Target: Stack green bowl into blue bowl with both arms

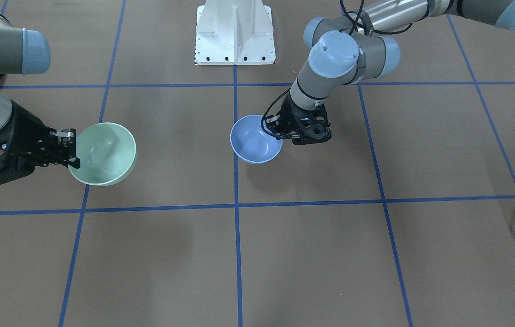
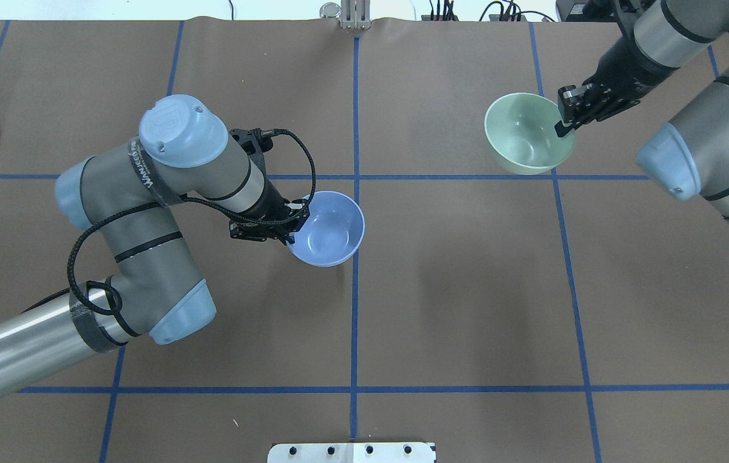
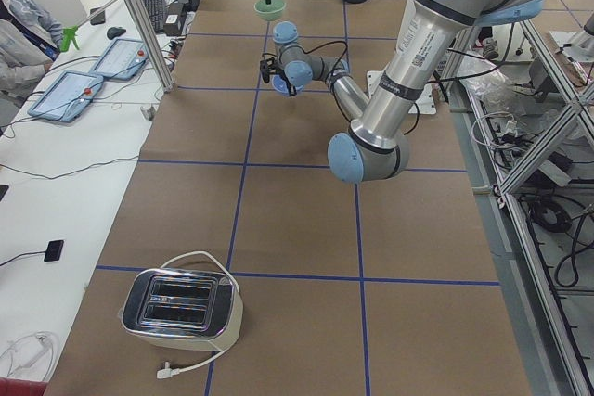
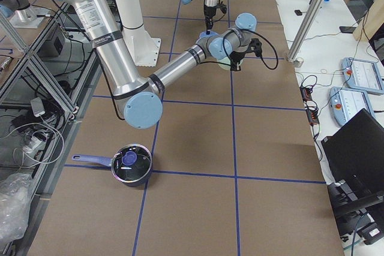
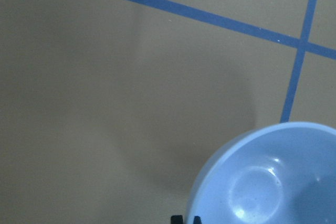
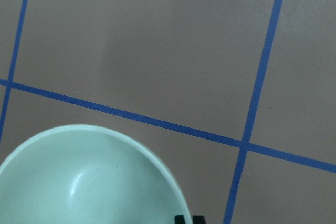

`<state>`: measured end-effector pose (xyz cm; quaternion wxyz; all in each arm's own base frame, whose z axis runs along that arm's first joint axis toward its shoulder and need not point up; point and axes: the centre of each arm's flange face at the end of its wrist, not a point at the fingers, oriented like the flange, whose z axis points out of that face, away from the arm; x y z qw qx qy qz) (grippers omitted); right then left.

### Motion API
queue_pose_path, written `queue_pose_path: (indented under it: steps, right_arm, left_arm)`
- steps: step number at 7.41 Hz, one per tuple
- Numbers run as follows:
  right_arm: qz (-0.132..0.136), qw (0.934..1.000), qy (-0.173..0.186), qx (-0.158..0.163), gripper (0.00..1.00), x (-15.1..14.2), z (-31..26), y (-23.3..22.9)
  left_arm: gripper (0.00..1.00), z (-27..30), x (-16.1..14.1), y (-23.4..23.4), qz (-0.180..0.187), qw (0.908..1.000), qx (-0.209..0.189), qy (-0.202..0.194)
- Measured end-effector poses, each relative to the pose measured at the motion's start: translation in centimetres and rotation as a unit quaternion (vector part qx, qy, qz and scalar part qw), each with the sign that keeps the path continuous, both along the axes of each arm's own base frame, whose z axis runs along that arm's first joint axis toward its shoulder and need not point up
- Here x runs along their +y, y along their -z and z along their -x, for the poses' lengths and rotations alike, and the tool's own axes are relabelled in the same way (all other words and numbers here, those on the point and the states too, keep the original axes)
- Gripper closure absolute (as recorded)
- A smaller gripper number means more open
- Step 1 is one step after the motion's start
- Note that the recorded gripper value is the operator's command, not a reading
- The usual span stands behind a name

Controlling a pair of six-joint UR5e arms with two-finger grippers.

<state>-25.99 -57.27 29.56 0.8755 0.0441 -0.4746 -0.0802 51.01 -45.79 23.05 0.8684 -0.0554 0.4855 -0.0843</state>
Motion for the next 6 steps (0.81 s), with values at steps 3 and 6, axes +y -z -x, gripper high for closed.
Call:
queue_pose_path:
  steps: [3, 6]
  right_arm:
    - [0.024, 0.9995, -0.019, -0.010, 0.88, 1.0, 5.4, 7.0]
    - [0.033, 0.9990, -0.023, -0.020, 0.88, 2.3, 8.6, 10.8]
  left_arm:
    - [1.00, -3.5, 0.2, 1.0, 0.002, 1.0000, -0.006, -0.001]
    - [1.00, -5.8, 1.1, 0.4, -0.006, 1.0000, 0.000, -0.002]
